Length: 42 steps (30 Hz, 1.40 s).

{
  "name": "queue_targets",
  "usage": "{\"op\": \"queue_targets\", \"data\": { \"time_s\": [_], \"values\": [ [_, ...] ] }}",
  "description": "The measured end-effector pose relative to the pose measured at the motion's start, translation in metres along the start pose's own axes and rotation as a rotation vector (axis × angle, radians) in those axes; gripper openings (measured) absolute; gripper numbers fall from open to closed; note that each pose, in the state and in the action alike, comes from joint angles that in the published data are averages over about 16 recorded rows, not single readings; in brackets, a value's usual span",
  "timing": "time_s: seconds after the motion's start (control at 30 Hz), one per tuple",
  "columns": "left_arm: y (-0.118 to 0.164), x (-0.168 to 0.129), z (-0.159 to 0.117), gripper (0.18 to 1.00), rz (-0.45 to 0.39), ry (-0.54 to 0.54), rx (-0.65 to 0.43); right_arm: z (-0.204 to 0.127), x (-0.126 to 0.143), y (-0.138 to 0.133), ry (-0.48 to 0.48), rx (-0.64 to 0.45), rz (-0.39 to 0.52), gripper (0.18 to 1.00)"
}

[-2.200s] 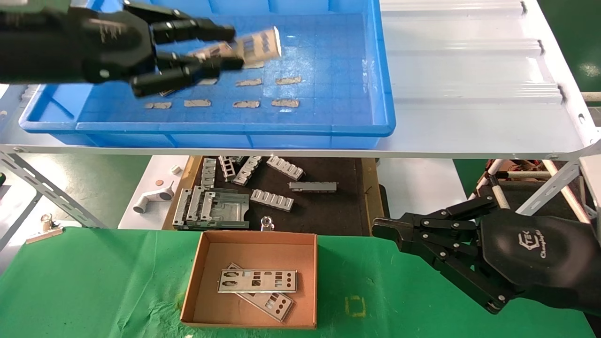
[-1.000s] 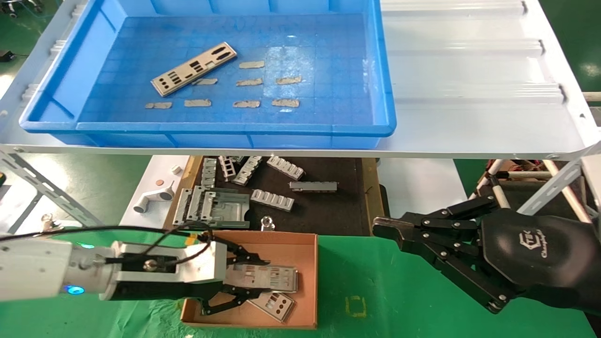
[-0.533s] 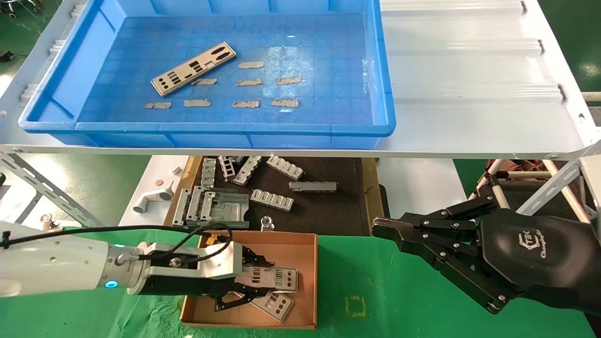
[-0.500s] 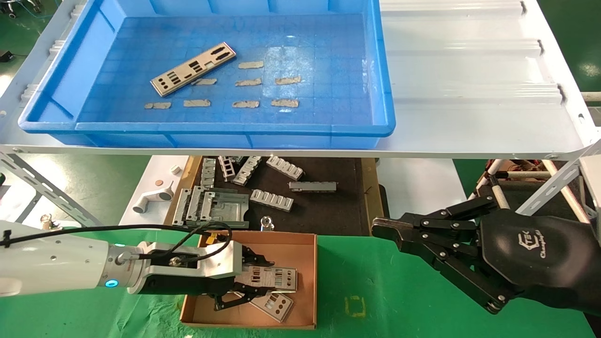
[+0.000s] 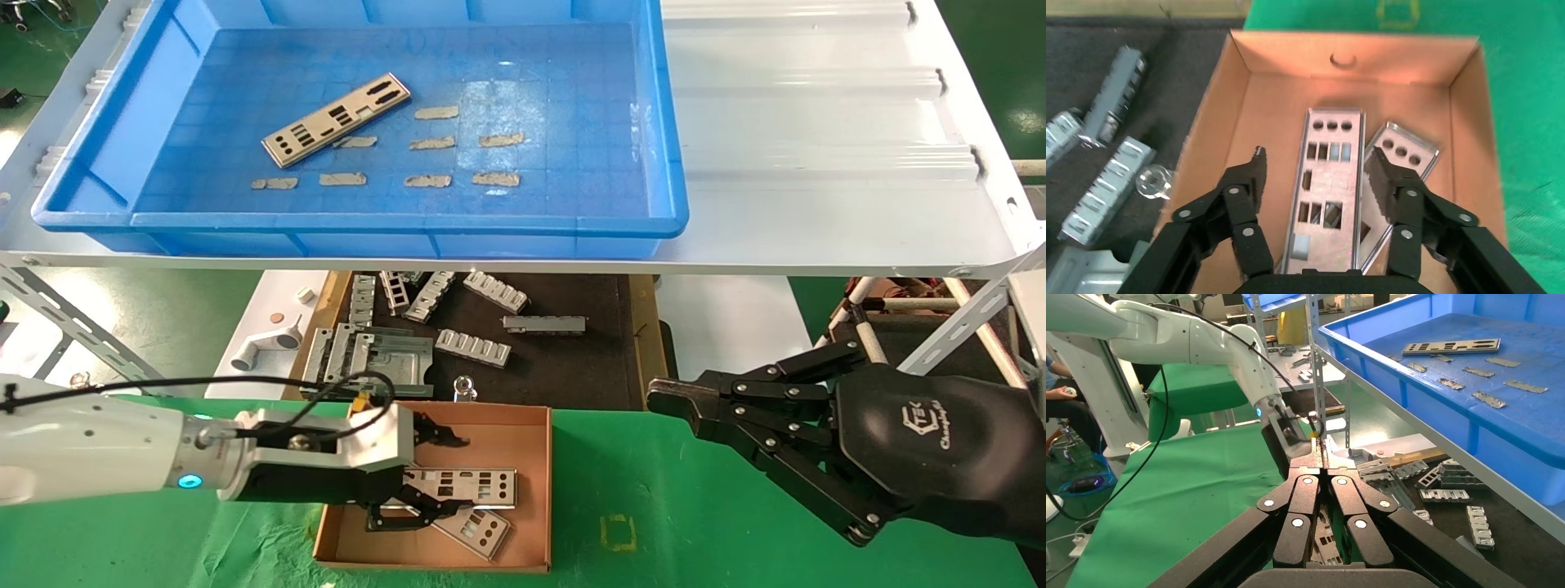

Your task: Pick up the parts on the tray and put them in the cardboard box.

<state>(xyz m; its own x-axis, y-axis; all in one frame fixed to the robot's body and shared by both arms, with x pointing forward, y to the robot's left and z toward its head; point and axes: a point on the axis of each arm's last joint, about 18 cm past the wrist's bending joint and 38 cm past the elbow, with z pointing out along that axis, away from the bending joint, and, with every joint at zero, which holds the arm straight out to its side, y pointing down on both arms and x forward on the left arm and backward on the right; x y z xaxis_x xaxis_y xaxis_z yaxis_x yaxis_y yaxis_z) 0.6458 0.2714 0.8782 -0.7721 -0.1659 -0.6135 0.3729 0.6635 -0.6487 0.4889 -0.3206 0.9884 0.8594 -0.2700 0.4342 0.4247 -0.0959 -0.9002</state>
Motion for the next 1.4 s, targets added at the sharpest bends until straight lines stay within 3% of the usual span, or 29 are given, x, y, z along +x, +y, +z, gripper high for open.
{"op": "queue_targets", "data": {
  "time_s": [0.53, 0.73, 0.93, 1.4],
  "values": [
    [-0.02, 0.005, -0.027, 0.871, -0.082, -0.005, 0.136, 0.0, 0.0, 0.0, 0.0, 0.0, 0.0, 0.204],
    [-0.032, 0.009, -0.04, 0.944, -0.11, -0.008, 0.204, 0.0, 0.0, 0.0, 0.0, 0.0, 0.0, 0.238],
    [-0.044, 0.012, -0.053, 0.985, -0.133, -0.009, 0.269, 0.0, 0.0, 0.0, 0.0, 0.0, 0.0, 0.311],
    [-0.071, 0.024, -0.09, 1.001, -0.165, -0.001, 0.407, 0.0, 0.0, 0.0, 0.0, 0.0, 0.0, 0.602]
  ]
}}
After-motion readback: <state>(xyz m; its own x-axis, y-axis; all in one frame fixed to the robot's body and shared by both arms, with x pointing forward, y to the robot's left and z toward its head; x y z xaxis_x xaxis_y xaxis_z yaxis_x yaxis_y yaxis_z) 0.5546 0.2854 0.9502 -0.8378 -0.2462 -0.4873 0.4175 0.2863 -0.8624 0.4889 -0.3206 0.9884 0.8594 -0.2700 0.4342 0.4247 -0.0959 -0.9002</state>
